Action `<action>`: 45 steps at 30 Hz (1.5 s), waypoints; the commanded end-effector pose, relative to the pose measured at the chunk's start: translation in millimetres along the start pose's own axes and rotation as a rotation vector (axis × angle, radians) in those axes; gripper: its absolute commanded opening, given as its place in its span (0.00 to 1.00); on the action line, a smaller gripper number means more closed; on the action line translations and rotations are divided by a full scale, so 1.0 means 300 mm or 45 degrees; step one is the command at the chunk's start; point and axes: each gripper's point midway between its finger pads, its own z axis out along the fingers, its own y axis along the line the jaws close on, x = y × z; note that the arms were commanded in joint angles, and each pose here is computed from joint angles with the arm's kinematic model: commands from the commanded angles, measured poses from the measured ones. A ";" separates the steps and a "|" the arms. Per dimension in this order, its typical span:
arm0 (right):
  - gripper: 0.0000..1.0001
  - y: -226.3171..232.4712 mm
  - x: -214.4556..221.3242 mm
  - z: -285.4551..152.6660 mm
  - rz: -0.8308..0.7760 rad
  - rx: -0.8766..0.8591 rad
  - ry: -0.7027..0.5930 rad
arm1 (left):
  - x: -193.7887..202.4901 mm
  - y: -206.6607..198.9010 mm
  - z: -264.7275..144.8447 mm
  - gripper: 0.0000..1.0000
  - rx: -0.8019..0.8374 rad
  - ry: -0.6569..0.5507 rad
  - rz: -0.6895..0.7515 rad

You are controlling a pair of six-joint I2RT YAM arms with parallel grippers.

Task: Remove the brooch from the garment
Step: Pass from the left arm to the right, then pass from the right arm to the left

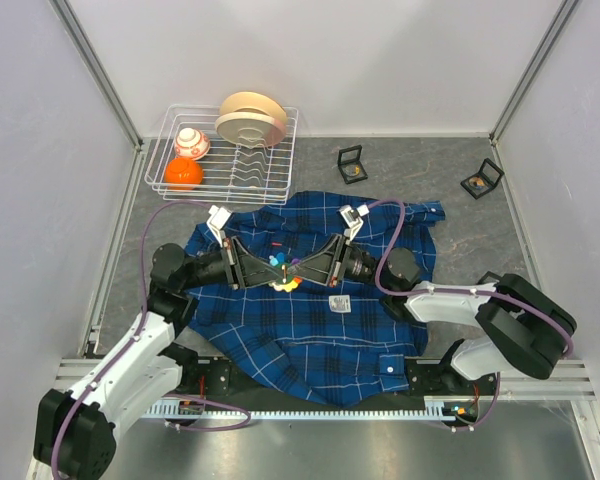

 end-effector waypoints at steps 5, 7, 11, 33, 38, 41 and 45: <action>0.26 0.178 -0.023 0.030 -0.186 -0.281 -0.029 | -0.022 -0.061 0.002 0.02 0.058 0.002 0.066; 0.24 0.178 -0.019 0.030 -0.180 -0.283 -0.026 | -0.026 -0.063 0.003 0.02 0.057 -0.004 0.068; 0.21 0.181 0.002 0.044 -0.169 -0.303 0.009 | -0.031 -0.058 0.007 0.02 0.044 -0.007 0.055; 0.00 0.099 -0.131 0.002 -0.177 -0.008 -0.277 | -0.101 0.001 -0.049 0.68 -0.286 -0.245 0.205; 0.00 0.093 -0.138 0.019 -0.194 0.014 -0.276 | -0.102 0.014 -0.056 0.69 -0.306 -0.288 0.180; 0.00 0.089 -0.126 0.029 -0.185 0.007 -0.256 | -0.097 0.004 -0.040 0.70 -0.238 -0.283 0.139; 0.00 0.085 -0.109 0.036 -0.174 -0.003 -0.231 | -0.105 -0.001 -0.033 0.72 -0.209 -0.293 0.139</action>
